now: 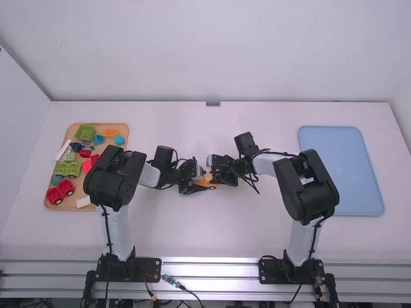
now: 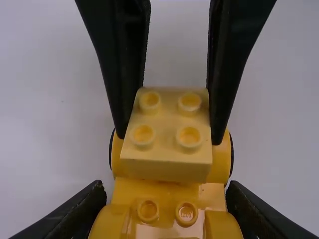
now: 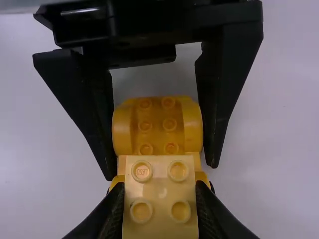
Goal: Assemble lego blocks to make yellow taxi
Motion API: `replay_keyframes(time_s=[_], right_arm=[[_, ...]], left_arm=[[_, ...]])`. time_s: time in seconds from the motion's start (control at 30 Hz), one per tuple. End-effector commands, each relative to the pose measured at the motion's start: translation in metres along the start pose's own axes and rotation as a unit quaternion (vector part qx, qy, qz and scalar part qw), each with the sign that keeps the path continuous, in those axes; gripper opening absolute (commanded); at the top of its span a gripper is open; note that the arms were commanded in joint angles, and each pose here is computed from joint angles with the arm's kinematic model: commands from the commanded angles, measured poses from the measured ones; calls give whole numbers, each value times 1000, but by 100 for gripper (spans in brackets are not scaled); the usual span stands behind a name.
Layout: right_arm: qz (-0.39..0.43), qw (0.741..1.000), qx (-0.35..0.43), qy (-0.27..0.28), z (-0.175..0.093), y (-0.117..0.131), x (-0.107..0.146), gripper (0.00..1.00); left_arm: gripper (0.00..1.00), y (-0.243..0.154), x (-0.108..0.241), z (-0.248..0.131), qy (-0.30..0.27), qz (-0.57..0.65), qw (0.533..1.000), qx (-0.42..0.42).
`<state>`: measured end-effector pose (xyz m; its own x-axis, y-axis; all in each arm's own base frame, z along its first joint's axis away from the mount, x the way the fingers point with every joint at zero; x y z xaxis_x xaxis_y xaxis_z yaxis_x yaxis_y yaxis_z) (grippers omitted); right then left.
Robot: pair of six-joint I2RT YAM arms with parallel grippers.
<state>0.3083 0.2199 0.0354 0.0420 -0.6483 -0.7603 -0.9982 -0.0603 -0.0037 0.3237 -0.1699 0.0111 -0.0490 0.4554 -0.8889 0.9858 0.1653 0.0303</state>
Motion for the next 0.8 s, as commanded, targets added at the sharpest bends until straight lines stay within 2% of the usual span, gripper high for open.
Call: replay_keyframes(time_s=[0.0, 0.03, 0.13, 0.17, 0.2, 0.27, 0.47, 0.5, 0.53, 0.57, 0.6, 0.63, 0.67, 0.77], right_arm=[[11, 1000, -5, 17, 4, 2, 9, 23], [11, 1000, -5, 17, 4, 2, 9, 34], [11, 1000, -5, 15, 3, 2, 8, 56], [11, 1000, -5, 14, 3, 3, 8, 58], [8, 1000, -8, 9, 3, 3, 7, 77], [1, 1000, -9, 0, 1, 3, 2, 85], [-14, 1000, 4, -6, -14, 3, -16, 86], [-19, 1000, 7, -9, -18, 3, -21, 81], [-26, 1000, 11, -10, -22, 3, -25, 67], [-27, 1000, 11, -10, -23, 4, -26, 64], [-38, 999, 12, -11, -27, 5, -30, 31], [-42, 999, 13, -12, -28, 5, -32, 13], [-42, 999, 14, -12, -28, 5, -32, 0], [-42, 999, 10, -19, -27, 6, -32, 0]], left_arm=[[64, 0, 4, 1, 3, -9, 1000, 2], [64, 0, 4, 1, 2, -7, 1000, 2], [64, 0, 5, 1, 6, -8, 1000, -2], [64, 0, 5, 1, 7, -9, 1000, -1], [64, 0, 5, 1, 7, -9, 1000, -1], [64, 0, 5, 1, 7, -9, 1000, -1], [64, 0, 6, 1, 7, -10, 1000, -1], [64, -1, 6, 1, 7, -10, 1000, 0], [64, -1, 6, 1, 8, -9, 1000, 0], [64, -1, 6, 1, 8, -9, 1000, 0], [64, -1, 6, 1, 8, -10, 1000, 0], [64, -1, 6, 1, 8, -10, 1000, 0], [64, -1, 6, 1, 8, -10, 1000, 0], [64, -1, 6, 1, 8, -11, 1000, 1]])
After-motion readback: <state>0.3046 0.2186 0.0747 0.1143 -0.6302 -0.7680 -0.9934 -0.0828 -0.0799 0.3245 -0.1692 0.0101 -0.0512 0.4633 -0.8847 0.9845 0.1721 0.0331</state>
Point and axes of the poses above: each hand's point on the last joint's axis, 136 mm out from that joint toward the fingers, its own z axis out along the fingers, its own y axis along the line the jaws close on, x = y × z, the point moved 5 cm from there along -z, back along the fingers, and after that the axes turned 2 degrees about -z, right-handed, at the moved point
